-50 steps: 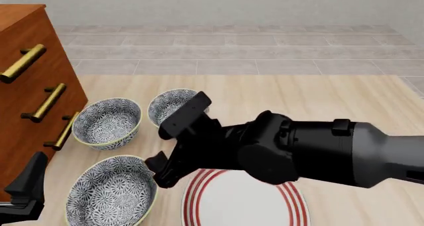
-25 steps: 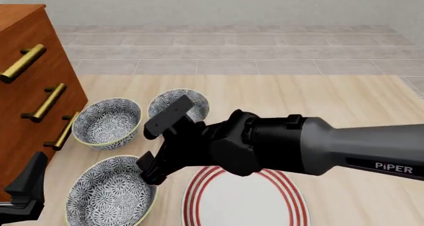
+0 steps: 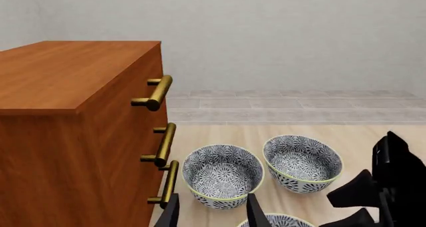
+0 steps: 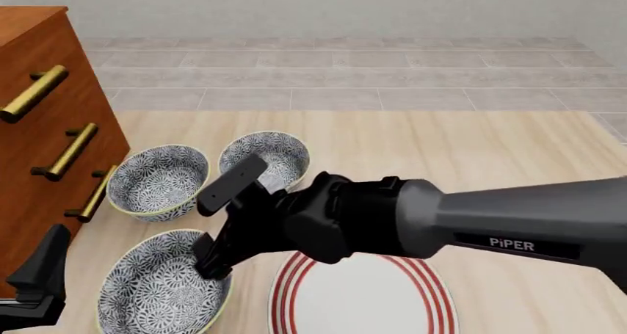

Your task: Put the bowl at the front on the plate.

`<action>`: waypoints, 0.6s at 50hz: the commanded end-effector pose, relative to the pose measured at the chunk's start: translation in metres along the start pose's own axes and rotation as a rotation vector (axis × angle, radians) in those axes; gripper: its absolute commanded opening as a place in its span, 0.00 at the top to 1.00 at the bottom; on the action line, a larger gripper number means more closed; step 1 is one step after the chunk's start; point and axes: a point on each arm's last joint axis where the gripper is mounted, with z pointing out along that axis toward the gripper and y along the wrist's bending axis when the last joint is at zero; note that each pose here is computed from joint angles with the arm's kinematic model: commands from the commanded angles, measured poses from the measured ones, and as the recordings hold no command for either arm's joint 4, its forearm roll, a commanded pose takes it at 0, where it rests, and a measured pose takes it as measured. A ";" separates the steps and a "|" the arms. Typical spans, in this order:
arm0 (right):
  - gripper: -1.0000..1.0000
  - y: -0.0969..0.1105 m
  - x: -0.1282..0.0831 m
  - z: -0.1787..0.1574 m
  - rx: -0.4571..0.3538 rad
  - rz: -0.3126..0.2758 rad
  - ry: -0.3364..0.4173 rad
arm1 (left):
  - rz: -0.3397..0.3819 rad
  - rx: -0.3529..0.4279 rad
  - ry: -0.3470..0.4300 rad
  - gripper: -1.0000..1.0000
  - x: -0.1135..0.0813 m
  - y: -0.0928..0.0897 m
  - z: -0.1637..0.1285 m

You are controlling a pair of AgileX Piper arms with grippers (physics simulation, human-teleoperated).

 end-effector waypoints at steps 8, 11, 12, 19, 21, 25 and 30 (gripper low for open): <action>0.00 0.004 0.006 0.018 -0.004 -0.001 0.036 | 0.000 0.000 0.000 0.00 0.000 0.000 0.000; 0.00 0.005 0.007 0.021 -0.006 -0.003 0.045 | 0.000 0.000 0.000 0.00 0.000 0.000 0.000; 0.00 0.004 0.006 0.022 -0.004 -0.002 0.047 | 0.000 0.000 0.000 0.00 0.000 0.000 0.000; 0.00 0.000 0.007 0.030 0.004 -0.003 0.061 | 0.000 0.000 0.000 0.00 0.000 0.000 0.000; 0.00 -0.001 0.008 0.033 0.005 -0.003 0.063 | 0.000 0.000 0.000 0.00 0.000 0.000 0.000; 0.00 -0.001 0.009 0.037 0.007 -0.001 0.069 | 0.000 0.000 0.000 0.00 0.000 0.000 0.000; 0.00 -0.002 0.011 0.041 0.008 0.002 0.072 | 0.000 0.000 0.000 0.00 0.000 0.000 0.000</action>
